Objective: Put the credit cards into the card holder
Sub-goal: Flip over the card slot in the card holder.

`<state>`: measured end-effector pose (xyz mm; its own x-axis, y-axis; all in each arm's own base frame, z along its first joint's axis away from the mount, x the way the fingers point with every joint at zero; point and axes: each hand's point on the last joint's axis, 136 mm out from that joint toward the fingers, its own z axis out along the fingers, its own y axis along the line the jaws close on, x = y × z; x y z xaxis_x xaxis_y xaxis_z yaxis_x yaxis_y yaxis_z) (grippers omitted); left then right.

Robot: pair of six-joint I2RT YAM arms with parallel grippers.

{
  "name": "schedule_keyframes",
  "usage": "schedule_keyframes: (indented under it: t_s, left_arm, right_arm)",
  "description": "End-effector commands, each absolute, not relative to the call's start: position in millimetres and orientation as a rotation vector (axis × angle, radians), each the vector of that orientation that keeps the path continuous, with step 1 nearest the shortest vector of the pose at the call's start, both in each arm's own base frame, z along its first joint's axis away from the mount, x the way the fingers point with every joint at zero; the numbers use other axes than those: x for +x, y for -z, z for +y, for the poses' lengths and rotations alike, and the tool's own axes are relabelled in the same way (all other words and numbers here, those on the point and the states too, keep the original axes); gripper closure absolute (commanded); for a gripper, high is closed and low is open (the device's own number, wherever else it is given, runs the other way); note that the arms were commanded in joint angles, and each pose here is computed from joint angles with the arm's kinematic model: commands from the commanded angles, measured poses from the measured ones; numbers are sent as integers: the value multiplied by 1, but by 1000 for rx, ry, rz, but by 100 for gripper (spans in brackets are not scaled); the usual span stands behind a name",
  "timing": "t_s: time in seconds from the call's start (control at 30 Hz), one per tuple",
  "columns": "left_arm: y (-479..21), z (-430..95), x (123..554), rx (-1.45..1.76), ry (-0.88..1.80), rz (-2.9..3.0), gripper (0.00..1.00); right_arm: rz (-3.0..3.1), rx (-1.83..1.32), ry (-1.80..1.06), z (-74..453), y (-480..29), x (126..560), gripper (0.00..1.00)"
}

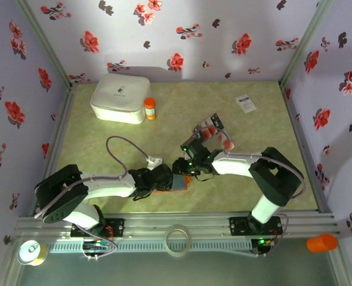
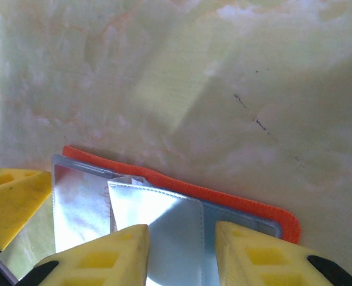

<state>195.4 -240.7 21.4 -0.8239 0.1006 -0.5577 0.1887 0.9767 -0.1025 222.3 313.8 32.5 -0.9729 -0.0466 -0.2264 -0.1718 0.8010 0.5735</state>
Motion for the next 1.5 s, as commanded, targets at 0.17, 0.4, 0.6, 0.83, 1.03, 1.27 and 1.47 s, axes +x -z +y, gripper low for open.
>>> schedule_keyframes:
  t_s: [0.17,0.4,0.6,0.83,1.03,1.27,1.47]
  left_arm:
    - [-12,-229,188,209,160,2573,10]
    - [-30,-229,192,201,163,2537,5]
    - [-64,-214,202,143,170,2456,0]
    - [-90,-168,209,-19,206,2382,0]
    - [-96,-136,207,-126,227,2349,0]
    - [-96,-127,205,-149,226,2349,0]
    - [-93,-130,205,-150,239,2353,0]
  right_arm:
    - [2774,-184,-1040,327,-43,218,72]
    - [2729,-179,-1138,334,-64,215,73]
    - [2693,-199,-1186,339,-84,207,56]
    - [2695,-275,-1164,356,-89,188,47]
    - [2710,-288,-1183,379,-76,180,46]
    - [2734,-294,-1195,402,-59,179,46]
    - [2740,-296,-1182,402,-58,180,46]
